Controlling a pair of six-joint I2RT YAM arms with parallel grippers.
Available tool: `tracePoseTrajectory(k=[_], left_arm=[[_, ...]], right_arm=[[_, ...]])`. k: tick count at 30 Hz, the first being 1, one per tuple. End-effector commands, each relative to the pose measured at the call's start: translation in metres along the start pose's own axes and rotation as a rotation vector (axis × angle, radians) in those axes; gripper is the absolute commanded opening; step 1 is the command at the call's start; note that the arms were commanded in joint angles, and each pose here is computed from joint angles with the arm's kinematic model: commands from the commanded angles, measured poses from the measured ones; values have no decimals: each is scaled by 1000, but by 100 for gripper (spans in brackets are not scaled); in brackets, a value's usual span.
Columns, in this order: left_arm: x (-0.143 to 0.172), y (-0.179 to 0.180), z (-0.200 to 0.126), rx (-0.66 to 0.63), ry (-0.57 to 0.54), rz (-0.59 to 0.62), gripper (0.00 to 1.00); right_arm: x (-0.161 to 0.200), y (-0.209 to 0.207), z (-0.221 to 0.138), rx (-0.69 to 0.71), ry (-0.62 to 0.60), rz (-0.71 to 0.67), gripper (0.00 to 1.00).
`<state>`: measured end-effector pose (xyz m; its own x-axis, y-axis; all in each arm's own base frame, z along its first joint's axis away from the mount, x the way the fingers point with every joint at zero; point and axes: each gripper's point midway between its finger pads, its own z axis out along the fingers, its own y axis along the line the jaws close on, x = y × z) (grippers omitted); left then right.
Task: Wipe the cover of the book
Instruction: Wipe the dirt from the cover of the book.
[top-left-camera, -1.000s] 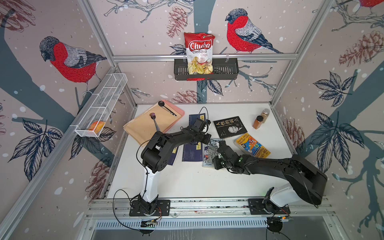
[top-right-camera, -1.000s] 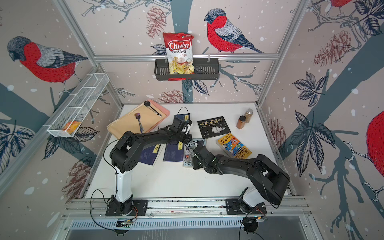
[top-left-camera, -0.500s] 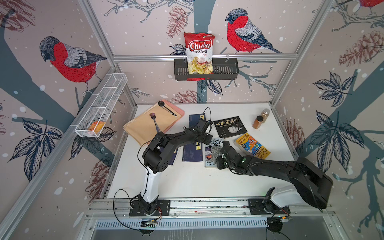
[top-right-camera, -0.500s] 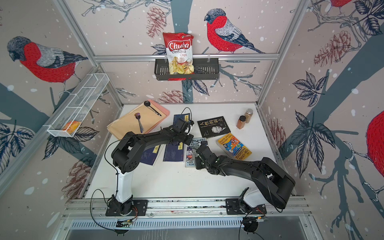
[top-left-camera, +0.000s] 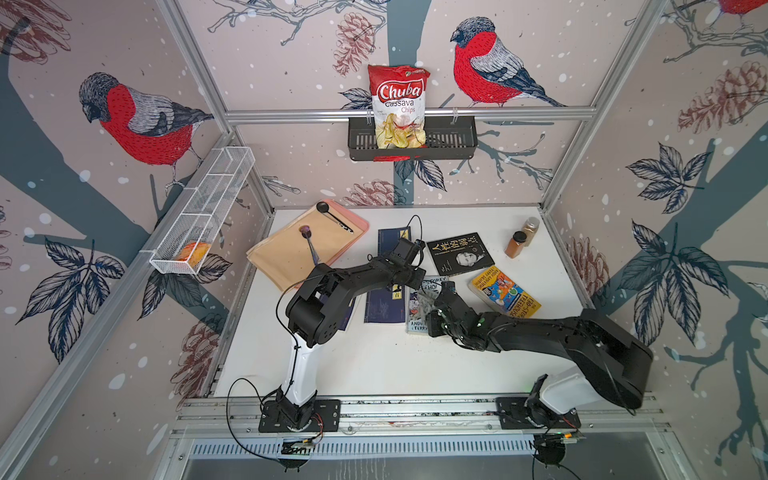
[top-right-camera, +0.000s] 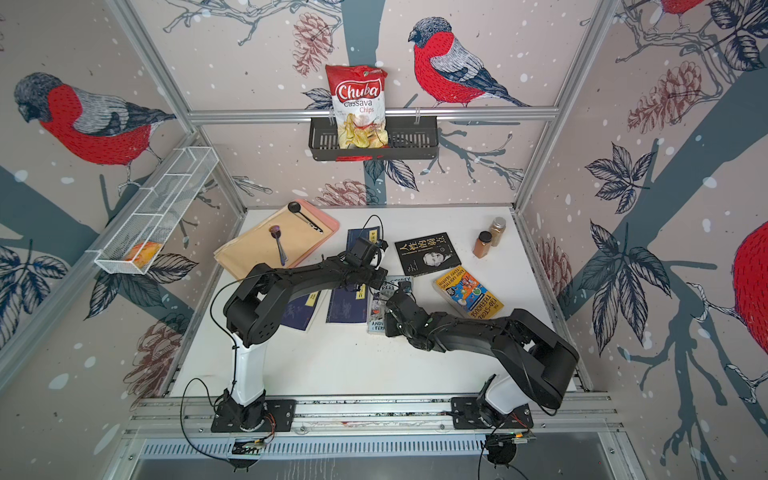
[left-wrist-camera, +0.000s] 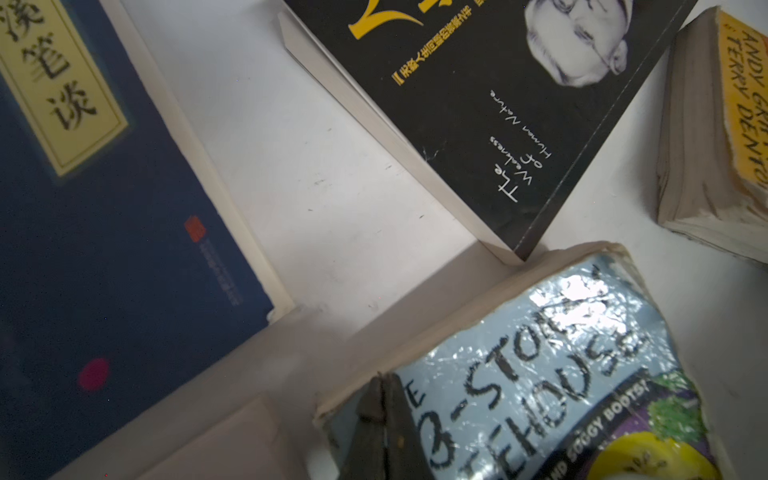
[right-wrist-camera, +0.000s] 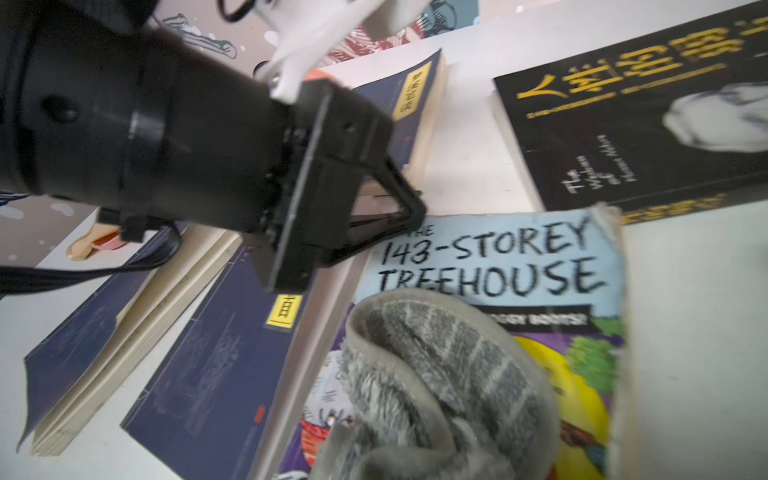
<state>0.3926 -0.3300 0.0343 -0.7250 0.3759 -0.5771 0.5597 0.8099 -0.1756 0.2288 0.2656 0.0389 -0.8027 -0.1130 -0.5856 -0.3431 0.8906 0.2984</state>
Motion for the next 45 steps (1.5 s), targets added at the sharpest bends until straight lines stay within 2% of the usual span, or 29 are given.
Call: tracePoseTrajectory(k=[1, 7, 16, 19, 23, 27, 30, 34, 38, 45], left_arm=[[57, 13, 2, -53, 209, -22, 4], [60, 13, 4, -55, 220, -22, 6], [64, 14, 7, -55, 230, -25, 5], [65, 13, 6, -57, 230, -26, 5], [66, 14, 7, -56, 230, -26, 5], [69, 14, 9, -56, 240, -27, 1], [73, 15, 11, -55, 247, -29, 1], [78, 16, 13, -59, 254, -34, 0], [81, 17, 14, -62, 264, -36, 0], [87, 19, 15, -73, 280, -33, 0]], right_arm=[[14, -27, -13, 90, 29, 40, 2], [3, -8, -13, 60, 5, 19, 1], [8, 42, 29, -41, 35, -4, 1], [15, 25, 25, -35, 33, 56, 1], [24, -19, 6, 53, 23, 127, 1], [23, -29, -5, 66, 7, 149, 1], [18, -16, 3, 45, 12, 132, 1], [11, 22, 22, 1, 26, 75, 1], [17, 45, 33, -33, 46, 46, 1], [38, -24, 9, 47, 32, 206, 1]])
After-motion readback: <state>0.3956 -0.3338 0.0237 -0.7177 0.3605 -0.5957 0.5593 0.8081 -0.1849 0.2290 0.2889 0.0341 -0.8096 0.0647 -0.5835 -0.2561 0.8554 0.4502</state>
